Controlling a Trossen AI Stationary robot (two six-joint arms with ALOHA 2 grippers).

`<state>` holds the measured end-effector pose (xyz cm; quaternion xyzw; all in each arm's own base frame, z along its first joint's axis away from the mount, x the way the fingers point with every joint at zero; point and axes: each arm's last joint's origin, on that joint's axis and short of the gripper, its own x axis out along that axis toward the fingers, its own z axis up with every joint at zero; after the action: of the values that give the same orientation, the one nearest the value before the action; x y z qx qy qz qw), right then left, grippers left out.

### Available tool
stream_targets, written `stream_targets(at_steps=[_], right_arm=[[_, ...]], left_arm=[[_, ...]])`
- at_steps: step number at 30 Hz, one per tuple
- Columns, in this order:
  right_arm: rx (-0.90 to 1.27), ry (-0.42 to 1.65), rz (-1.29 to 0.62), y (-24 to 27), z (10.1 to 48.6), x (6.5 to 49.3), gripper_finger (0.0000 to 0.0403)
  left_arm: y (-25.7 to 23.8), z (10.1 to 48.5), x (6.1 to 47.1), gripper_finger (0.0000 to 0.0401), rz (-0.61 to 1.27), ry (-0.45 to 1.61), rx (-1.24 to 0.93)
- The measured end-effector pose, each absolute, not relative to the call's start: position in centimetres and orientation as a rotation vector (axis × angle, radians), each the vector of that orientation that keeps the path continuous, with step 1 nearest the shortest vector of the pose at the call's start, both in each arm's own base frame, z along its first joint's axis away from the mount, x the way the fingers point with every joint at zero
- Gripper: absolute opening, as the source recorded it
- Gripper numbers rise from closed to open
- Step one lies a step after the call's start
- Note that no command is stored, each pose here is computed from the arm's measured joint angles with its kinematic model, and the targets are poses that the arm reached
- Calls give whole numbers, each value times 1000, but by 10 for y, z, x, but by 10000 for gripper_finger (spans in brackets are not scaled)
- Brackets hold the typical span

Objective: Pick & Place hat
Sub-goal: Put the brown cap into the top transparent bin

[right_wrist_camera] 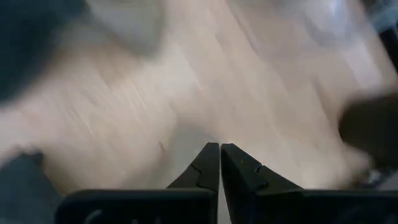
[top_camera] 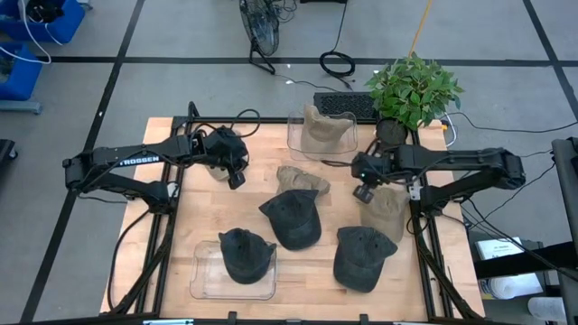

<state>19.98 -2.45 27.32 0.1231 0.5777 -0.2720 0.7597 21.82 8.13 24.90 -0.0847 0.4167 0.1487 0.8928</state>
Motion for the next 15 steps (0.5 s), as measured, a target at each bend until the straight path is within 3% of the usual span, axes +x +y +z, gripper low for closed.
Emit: stream_targets(at_steps=[7,15], right_arm=[[368,1437,-626,-24,260,161,84],[450,1577,-541,-25,200,132,195]], left_arm=[[81,249,219,3,307,859,-174],[82,253,223,3,297,794,-188]])
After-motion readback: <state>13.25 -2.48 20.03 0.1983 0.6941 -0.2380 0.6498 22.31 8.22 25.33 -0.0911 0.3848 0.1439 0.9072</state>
